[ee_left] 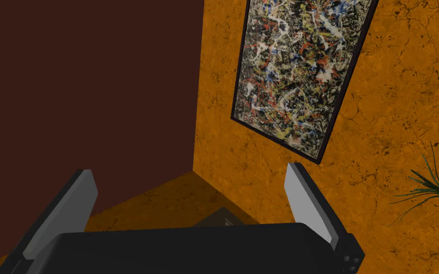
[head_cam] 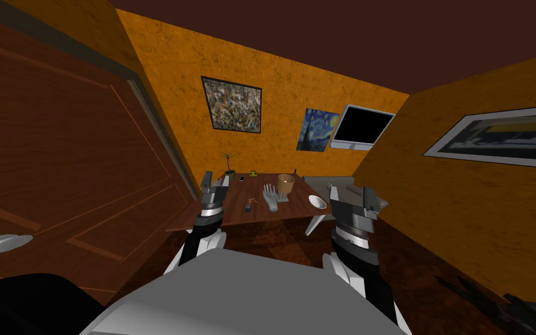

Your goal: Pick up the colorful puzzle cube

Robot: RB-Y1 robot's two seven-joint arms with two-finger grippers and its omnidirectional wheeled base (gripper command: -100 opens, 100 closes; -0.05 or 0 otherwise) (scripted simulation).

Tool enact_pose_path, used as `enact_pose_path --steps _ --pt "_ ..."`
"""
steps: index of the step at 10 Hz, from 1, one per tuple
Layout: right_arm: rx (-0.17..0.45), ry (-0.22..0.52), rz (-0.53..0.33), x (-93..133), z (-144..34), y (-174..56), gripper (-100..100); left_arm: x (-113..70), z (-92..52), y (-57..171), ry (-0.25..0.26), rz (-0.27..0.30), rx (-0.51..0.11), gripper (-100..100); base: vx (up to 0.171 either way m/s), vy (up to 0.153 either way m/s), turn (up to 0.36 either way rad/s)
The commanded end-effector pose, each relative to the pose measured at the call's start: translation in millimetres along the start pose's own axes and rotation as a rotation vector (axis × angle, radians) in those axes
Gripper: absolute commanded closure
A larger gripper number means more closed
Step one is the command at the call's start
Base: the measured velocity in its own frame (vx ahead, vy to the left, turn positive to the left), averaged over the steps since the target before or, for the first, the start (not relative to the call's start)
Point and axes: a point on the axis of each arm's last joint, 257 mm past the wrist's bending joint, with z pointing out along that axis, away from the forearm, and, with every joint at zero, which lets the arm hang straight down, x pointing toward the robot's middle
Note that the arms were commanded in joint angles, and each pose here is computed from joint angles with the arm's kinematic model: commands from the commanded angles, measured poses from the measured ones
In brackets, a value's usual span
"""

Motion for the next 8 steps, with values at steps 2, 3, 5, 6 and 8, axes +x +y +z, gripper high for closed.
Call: enact_pose_path --steps 2,3,5,6,8 --pt "0.000 0.000 0.000 0 0.0 0 0 8.7 -4.6 8 0.067 0.054 -0.021 -100 -0.029 -0.006 -0.074" --pt "0.000 0.000 0.000 0 0.0 0 0 13.2 -7.9 13 0.104 0.088 -0.034 -100 -0.063 -0.007 -0.113" --pt "0.000 0.000 0.000 0 0.0 0 0 23.1 -17.7 27 0.189 0.175 -0.066 -100 -0.089 -0.005 -0.162" --pt "0.000 0.000 0.000 0 0.1 0 0 28.2 -24.3 35 0.238 0.228 -0.084 -100 -0.116 -0.020 -0.158" --pt "0.000 0.000 0.000 0 0.1 0 0 37.0 -41.2 56 0.342 0.344 -0.122 -100 -0.131 -0.033 -0.222"
